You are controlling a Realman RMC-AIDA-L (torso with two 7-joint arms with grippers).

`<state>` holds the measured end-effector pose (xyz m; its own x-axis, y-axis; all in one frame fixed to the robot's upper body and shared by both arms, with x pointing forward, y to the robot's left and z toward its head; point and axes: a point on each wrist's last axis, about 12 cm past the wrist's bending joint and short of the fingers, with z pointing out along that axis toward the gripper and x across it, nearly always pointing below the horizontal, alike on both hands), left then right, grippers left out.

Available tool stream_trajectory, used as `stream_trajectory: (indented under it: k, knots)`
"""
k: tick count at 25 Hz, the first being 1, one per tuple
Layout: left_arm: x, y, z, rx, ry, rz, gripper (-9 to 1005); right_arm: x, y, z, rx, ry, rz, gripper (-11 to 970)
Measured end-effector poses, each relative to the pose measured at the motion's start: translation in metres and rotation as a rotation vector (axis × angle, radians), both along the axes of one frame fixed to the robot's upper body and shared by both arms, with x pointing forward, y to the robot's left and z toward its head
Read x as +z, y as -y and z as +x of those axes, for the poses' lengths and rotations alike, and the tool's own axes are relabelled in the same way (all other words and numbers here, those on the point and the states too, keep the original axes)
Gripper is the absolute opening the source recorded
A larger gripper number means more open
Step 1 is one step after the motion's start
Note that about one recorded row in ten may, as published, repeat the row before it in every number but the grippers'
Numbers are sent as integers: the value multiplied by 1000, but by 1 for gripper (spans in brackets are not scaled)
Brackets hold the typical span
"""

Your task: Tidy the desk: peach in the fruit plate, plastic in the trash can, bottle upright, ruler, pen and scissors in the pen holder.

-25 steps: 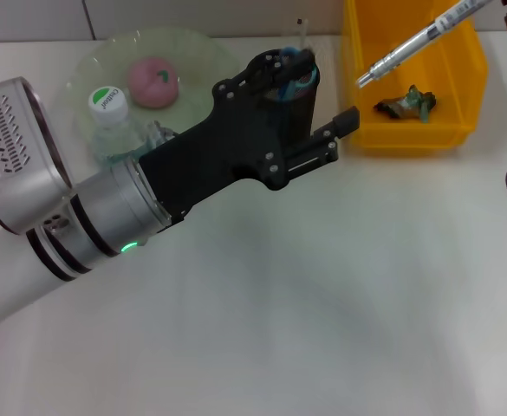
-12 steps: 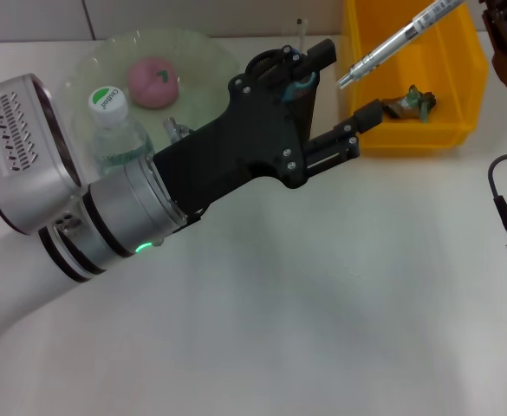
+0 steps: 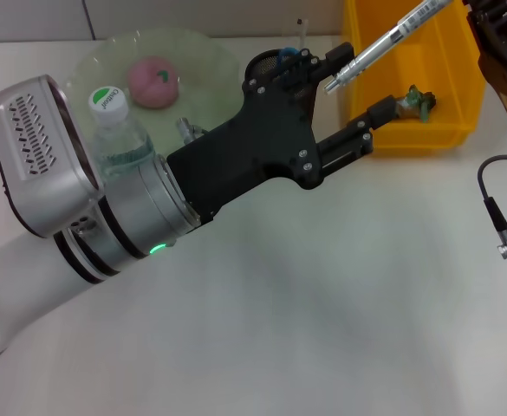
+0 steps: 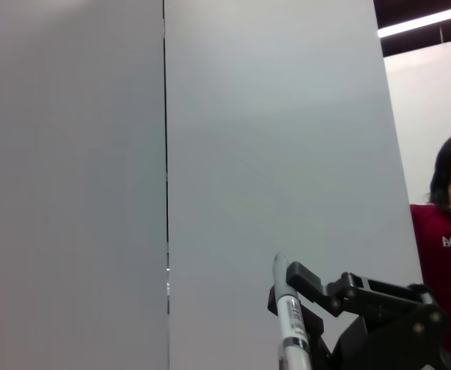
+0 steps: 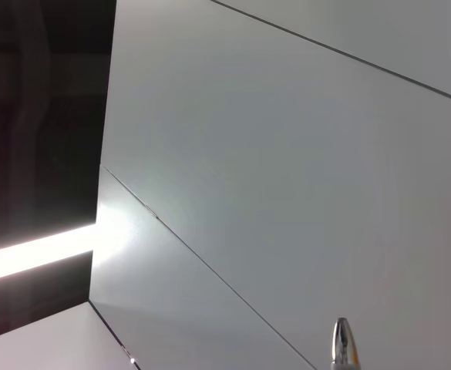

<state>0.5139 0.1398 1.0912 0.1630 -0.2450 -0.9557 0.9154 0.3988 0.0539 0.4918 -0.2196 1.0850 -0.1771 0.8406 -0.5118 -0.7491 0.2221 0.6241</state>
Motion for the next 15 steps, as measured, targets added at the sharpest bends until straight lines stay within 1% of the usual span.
stream_trajectory:
  k: [10, 15]
  knots:
    - [1, -1, 0, 18, -3, -18, 638, -1, -1, 0, 6, -7, -8, 120]
    - [1, -2, 1, 32, -10, -26, 556, -1, -1, 0, 6, -7, -8, 120]
